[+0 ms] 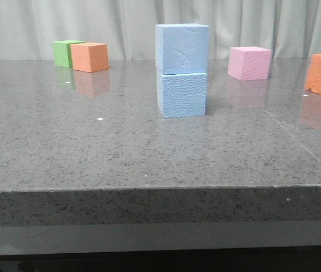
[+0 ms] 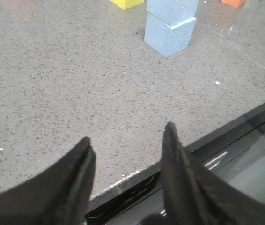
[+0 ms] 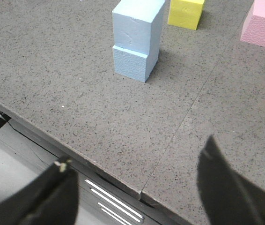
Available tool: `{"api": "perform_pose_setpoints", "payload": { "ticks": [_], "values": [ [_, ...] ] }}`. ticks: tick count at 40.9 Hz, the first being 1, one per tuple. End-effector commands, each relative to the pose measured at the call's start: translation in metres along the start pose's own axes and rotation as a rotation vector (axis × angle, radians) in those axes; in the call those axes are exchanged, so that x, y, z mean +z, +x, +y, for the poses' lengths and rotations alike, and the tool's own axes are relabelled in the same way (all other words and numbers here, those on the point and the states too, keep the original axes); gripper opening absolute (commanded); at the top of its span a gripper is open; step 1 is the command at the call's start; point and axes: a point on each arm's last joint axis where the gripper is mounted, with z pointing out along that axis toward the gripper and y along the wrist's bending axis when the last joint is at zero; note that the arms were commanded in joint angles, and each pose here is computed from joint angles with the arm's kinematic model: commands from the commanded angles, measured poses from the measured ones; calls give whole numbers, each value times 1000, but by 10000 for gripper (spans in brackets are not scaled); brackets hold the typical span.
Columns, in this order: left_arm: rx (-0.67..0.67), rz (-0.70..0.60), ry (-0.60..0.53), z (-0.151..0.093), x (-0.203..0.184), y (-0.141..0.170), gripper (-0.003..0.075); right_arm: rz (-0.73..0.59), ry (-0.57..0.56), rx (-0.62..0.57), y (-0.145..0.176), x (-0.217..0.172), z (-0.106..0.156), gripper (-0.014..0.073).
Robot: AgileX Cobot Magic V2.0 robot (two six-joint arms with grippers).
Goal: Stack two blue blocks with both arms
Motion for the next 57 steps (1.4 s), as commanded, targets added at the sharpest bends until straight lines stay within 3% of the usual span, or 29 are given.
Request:
{"api": "perform_pose_setpoints", "payload": {
  "ticks": [1, 6, 11, 18, 42, 45, 49, 57],
  "values": [
    [24, -99, -8, 0, -4, -13, 213, -95, 9, -1, -12, -4, -1, 323],
    [39, -100, -20, 1, -4, -13, 149, -95, 9, -1, -12, -4, -1, 87],
    [49, -125, -25, 2, -4, -15, 75, -95, 9, -1, -12, -4, -1, -76],
    [54, -203, -18, 1, -5, -22, -20, -96, 9, -1, -12, -4, -1, -69],
    [54, -214, -17, 1, -5, -23, -20, -94, 9, -1, -12, -4, -1, -69],
    [67, -262, -8, 0, -6, -19, -20, -92, 9, -1, -12, -4, -1, -69],
    [28, -348, -57, 6, -6, -4, -20, -93, 9, -1, -12, -4, -1, -69],
    [-10, -526, -282, 20, -7, 44, -20, -93, 9, -1, -12, -4, -1, -69]
  ]
}}
